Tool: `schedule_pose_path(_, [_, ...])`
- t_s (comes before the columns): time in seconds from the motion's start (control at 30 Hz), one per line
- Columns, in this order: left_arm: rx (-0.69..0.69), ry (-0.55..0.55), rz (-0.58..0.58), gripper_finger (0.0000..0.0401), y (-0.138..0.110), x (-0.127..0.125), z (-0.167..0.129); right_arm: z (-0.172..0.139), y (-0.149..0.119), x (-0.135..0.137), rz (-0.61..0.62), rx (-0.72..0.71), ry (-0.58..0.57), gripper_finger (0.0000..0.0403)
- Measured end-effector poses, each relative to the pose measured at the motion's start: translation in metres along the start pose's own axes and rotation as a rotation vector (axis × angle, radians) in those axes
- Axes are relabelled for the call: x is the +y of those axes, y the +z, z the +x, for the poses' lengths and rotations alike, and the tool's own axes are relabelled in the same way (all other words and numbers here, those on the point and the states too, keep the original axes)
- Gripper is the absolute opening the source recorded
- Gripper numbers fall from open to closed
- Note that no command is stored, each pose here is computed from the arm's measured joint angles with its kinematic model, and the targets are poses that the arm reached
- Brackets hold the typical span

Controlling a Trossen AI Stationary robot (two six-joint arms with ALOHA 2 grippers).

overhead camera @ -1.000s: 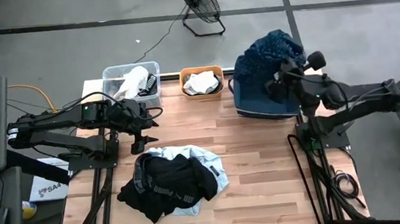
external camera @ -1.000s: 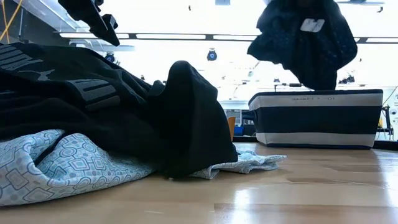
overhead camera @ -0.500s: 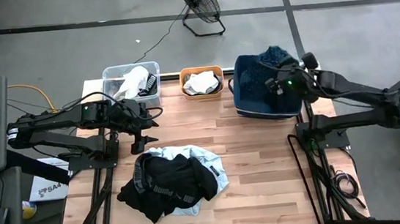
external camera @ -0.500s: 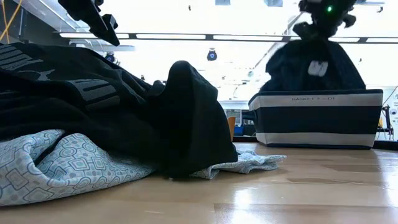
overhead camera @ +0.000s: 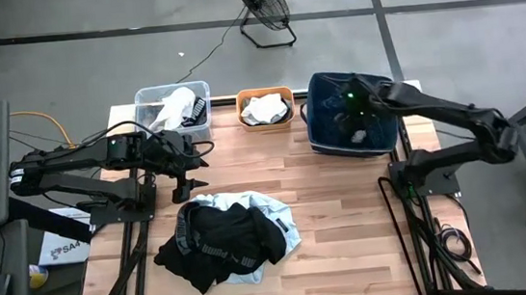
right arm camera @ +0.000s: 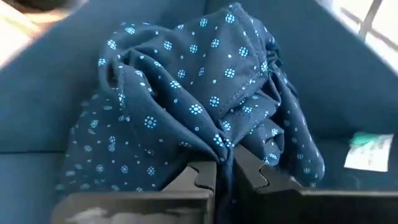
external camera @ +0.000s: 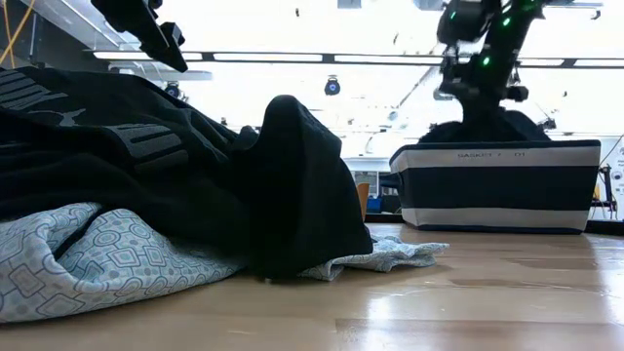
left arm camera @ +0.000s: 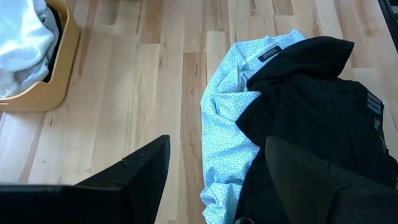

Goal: Pick & Place Cloths
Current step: Put the blue patterned shirt into the blue bin

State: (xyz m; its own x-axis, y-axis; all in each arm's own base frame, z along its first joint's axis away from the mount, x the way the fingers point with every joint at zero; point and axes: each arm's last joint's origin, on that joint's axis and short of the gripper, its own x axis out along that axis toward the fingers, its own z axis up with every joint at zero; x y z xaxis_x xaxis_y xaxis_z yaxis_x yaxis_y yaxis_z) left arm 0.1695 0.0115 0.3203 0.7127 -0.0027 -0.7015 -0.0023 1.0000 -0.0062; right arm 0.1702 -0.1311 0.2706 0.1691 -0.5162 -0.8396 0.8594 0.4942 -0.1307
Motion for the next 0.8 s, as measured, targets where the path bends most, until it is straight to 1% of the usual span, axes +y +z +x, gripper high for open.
schedule_pose_path(0.27, [0.000, 0.000, 0.000, 0.0260, 0.000, 0.000, 0.000, 0.054, 0.006, -0.002, 0.012, 0.201, -0.080, 0.0007])
schedule_pose_path(0.43, [0.001, 0.000, 0.000, 0.0260, 0.000, 0.000, 0.000, 0.077, 0.005, -0.003, 0.009, 0.286, -0.113, 0.0016])
schedule_pose_path(0.53, [0.001, 0.000, 0.000, 0.0260, 0.000, 0.000, 0.000, 0.081, 0.005, -0.003, 0.007, 0.297, -0.118, 0.0035])
schedule_pose_path(0.63, [0.001, 0.000, 0.000, 0.0260, 0.000, 0.000, 0.000, 0.079, 0.006, -0.003, 0.001, 0.281, -0.110, 0.0063])
schedule_pose_path(0.8, [0.001, 0.000, 0.000, 0.0260, 0.000, 0.000, 0.000, 0.058, 0.009, -0.008, 0.016, 0.193, -0.079, 0.0125])
